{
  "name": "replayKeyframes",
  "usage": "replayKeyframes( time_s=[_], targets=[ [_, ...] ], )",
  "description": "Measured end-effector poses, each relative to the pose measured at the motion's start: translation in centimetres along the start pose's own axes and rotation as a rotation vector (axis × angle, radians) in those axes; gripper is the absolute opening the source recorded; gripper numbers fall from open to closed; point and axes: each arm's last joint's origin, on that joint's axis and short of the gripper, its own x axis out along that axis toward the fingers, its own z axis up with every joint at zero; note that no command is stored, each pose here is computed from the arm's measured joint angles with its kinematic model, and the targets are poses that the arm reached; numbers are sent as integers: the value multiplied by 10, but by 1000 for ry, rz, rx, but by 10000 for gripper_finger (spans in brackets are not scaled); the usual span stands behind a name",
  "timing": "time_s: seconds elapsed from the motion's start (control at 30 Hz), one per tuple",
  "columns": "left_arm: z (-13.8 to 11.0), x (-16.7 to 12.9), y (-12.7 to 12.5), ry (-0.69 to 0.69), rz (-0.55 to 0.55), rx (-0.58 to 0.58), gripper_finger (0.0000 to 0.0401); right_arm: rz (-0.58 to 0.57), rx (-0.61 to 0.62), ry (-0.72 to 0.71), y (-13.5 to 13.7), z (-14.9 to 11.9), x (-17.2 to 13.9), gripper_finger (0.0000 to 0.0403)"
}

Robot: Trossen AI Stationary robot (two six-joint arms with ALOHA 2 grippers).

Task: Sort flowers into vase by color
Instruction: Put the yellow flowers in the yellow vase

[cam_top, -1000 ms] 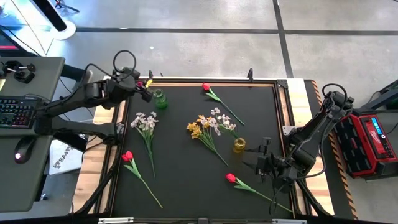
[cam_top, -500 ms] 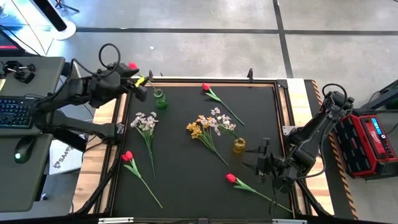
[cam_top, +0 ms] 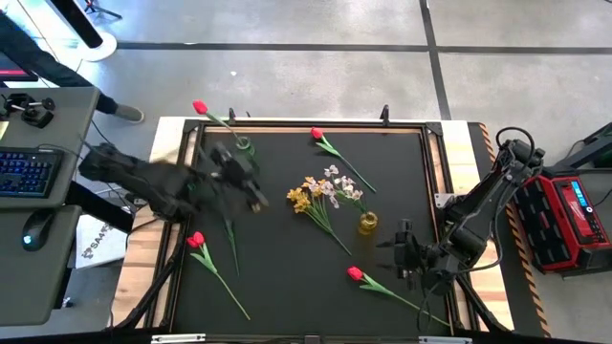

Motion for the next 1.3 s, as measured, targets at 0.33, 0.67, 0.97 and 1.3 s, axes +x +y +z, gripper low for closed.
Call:
replayKeyframes(
  time_s=[0.33, 0.67, 0.97, 1.3],
  targets=[
    [-52, 9, -99, 18, 10, 54, 166, 251, 115, 77, 11, 4, -1, 215],
    [-103, 29, -127, 63, 63, -15, 165, 353, 104, 78, 28, 5, 11, 215],
    [-158, 39, -127, 47, 43, -186, 165, 307, 158, 127, 34, 1, 38, 215],
    [-189, 54, -123, -1, 28, -196, 165, 117, 237, 52, 20, 9, 80, 215]
  ],
)
